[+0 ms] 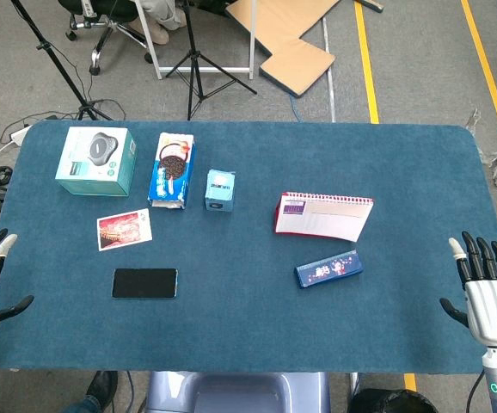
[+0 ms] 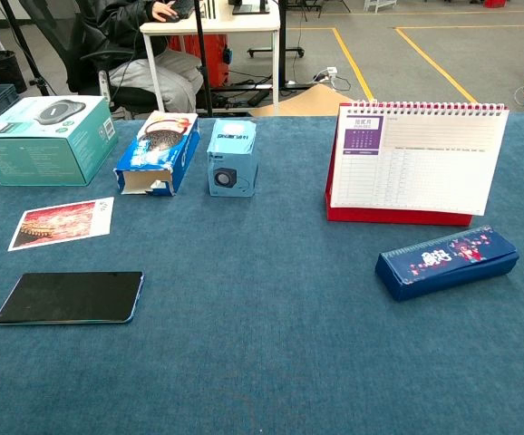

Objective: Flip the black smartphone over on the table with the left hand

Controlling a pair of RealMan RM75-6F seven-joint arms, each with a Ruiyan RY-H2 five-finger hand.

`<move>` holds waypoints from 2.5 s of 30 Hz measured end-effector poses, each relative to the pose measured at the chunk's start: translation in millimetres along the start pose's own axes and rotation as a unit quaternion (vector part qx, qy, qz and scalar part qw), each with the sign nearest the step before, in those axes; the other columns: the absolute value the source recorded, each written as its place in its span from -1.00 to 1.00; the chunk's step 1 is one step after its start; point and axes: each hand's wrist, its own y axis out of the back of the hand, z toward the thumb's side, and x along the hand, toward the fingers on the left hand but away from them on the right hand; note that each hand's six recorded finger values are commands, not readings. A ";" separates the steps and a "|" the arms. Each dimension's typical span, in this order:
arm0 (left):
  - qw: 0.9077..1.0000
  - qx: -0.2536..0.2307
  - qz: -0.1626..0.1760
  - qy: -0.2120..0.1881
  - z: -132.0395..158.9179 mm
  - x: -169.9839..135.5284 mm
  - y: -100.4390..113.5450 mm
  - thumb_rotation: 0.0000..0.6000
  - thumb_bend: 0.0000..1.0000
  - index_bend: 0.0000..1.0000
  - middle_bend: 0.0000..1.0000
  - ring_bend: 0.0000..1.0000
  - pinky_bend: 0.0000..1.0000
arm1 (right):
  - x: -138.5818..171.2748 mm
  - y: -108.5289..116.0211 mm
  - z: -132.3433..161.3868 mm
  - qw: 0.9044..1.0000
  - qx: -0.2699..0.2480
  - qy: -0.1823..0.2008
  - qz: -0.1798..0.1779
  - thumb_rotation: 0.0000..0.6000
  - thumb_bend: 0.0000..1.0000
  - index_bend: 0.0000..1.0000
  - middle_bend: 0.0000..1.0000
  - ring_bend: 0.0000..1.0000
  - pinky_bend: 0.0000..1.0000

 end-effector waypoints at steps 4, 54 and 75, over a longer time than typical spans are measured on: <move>1.000 -0.001 0.000 -0.005 1.0 -0.1 -0.7 1.00 -1.00 -1.00 -1.00 -1.00 -1.00 | 0.4 0.0 0.0 1.000 -0.003 0.001 0.001 1.00 -1.00 -0.95 -1.00 -1.00 -1.00; 0.974 0.013 -0.209 -0.091 143.1 58.8 -174.5 1.00 -0.49 -1.00 -1.00 -1.00 -1.00 | -7.9 -11.7 -8.7 0.998 -0.051 0.000 0.035 1.00 -1.00 -0.90 -1.00 -1.00 -1.00; 0.966 0.005 -0.244 -0.086 149.3 68.3 -194.4 1.00 -0.47 -1.00 -1.00 -1.00 -1.00 | -8.8 -16.7 -7.8 0.998 -0.047 -0.003 0.041 1.00 -1.00 -0.90 -1.00 -1.00 -1.00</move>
